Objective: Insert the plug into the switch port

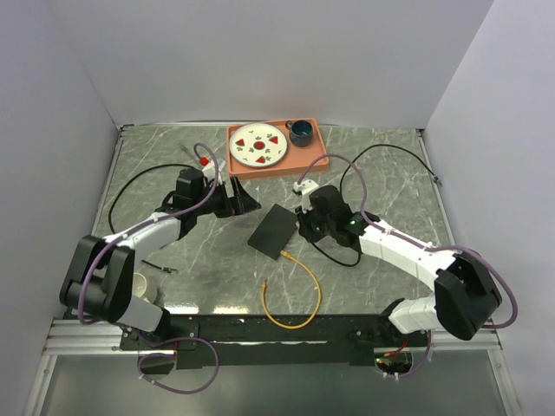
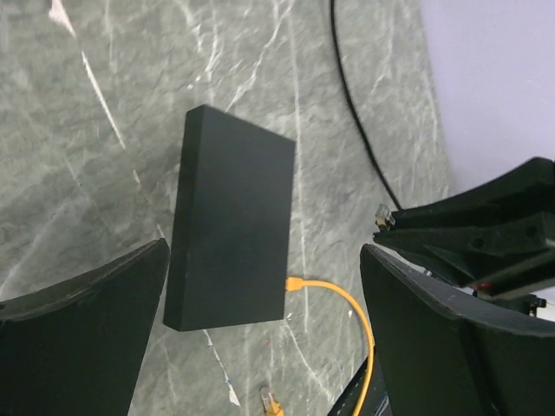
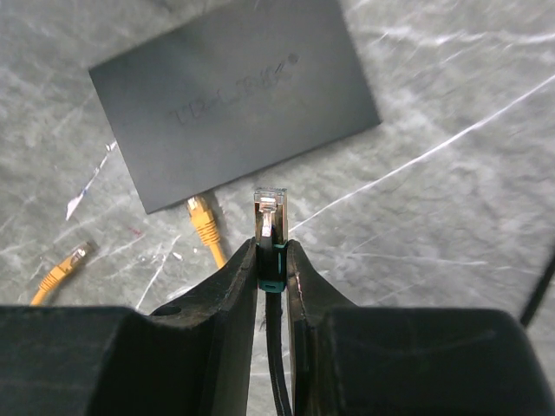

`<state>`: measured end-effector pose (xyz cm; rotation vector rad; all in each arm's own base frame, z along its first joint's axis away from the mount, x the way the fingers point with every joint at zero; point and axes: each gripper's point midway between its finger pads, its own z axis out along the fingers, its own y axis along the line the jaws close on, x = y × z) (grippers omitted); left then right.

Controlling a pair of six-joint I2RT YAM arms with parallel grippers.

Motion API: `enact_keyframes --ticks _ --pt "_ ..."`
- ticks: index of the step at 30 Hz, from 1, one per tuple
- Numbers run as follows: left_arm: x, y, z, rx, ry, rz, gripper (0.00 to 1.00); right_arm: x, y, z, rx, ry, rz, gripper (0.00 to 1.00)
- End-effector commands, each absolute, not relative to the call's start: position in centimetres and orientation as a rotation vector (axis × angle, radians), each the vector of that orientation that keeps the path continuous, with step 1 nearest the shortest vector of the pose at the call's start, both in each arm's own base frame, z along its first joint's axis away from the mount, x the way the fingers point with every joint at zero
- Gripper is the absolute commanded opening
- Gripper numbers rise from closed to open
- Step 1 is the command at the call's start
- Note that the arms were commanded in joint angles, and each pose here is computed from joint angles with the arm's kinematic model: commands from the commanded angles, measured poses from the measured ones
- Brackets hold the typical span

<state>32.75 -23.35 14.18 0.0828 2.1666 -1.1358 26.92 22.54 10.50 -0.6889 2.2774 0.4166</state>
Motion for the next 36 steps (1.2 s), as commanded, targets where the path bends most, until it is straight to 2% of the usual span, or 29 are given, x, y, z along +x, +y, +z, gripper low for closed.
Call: enact_keyframes --ticks 1,14,23,36 --pt "34.3 -24.5 15.6 0.159 2.092 -1.186 0.97 25.9 22.9 8.5 -0.695 2.338 0.474 0.0" --pt "35.9 -25.8 11.6 0.172 2.188 -1.23 0.97 25.0 24.6 5.4 -0.792 2.436 0.533 0.0" --pt "36.0 -26.7 9.8 0.18 2.231 -1.253 0.99 25.6 24.8 3.6 -0.823 2.475 0.457 0.0" --pt "35.6 -27.8 9.2 0.217 2.255 -1.291 0.92 26.6 25.1 2.8 -0.841 2.461 0.407 0.0"
